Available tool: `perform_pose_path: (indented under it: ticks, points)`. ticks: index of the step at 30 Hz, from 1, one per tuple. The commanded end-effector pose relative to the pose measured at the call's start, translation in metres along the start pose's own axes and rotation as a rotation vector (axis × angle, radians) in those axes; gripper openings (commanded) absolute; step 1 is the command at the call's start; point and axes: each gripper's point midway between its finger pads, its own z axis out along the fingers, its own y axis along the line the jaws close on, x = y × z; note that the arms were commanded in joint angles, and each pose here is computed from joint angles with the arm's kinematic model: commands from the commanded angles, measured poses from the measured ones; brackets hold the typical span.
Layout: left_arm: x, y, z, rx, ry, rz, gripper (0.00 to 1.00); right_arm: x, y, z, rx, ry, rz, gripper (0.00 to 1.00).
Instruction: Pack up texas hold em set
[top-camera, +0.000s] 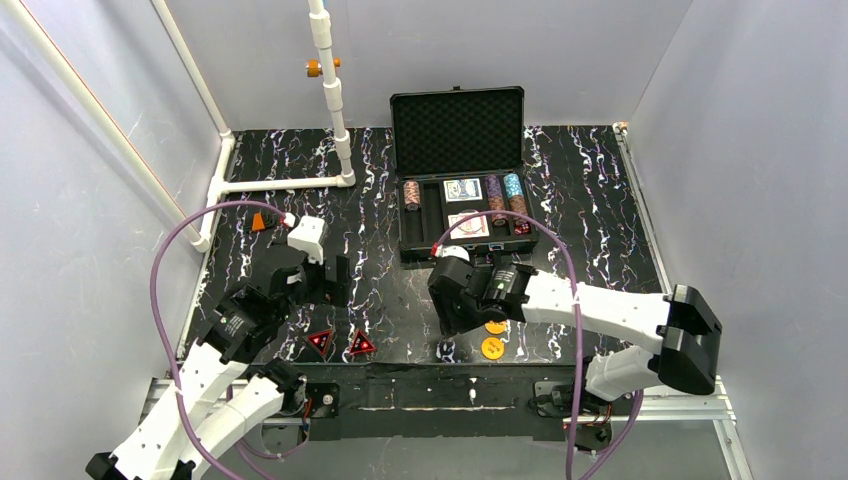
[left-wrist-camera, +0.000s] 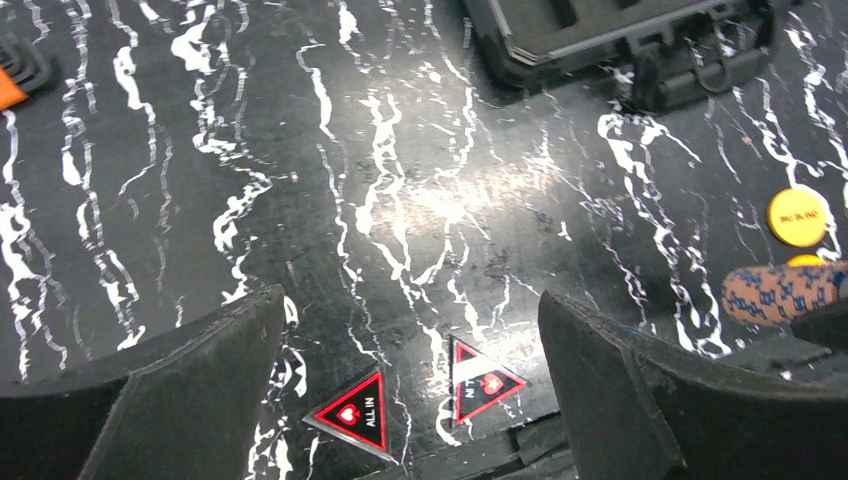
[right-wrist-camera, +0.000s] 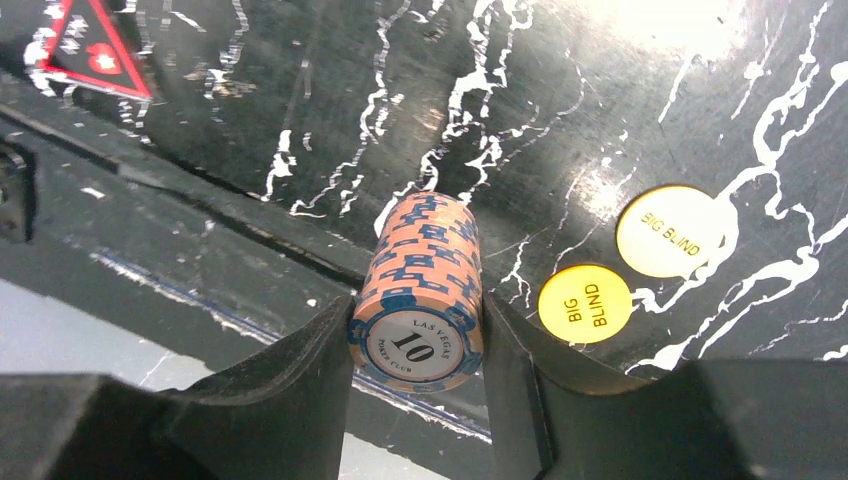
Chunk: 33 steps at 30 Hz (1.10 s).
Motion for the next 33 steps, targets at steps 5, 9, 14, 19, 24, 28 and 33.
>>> perform_pose_path:
  ticks: [5, 9, 14, 19, 24, 28, 33]
  points:
    - [-0.001, -0.045, -0.008, 0.283, -0.036, 0.081, 0.97, -0.048, 0.032, -0.048, -0.260, -0.138, -0.036, 0.01]
    - [-0.005, -0.068, -0.016, 0.428, -0.049, 0.125, 0.96, -0.060, 0.030, -0.057, -0.373, -0.132, -0.024, 0.01]
    - [-0.006, -0.098, -0.024, 0.621, -0.026, 0.192, 0.94, -0.073, 0.035, -0.072, -0.518, -0.141, -0.018, 0.01]
    - [-0.011, -0.121, -0.026, 0.761, -0.013, 0.231, 0.91, -0.072, 0.050, -0.081, -0.625, -0.116, -0.052, 0.01]
    - [-0.017, -0.139, -0.032, 0.883, -0.013, 0.241, 0.86, -0.073, 0.065, -0.092, -0.721, -0.103, -0.066, 0.01]
    - [-0.018, -0.151, -0.037, 0.967, 0.020, 0.232, 0.82, -0.079, 0.068, -0.096, -0.732, -0.108, -0.080, 0.01]
    - [-0.017, -0.163, -0.046, 1.052, 0.054, 0.227, 0.79, -0.084, 0.075, -0.103, -0.772, -0.113, -0.091, 0.01]
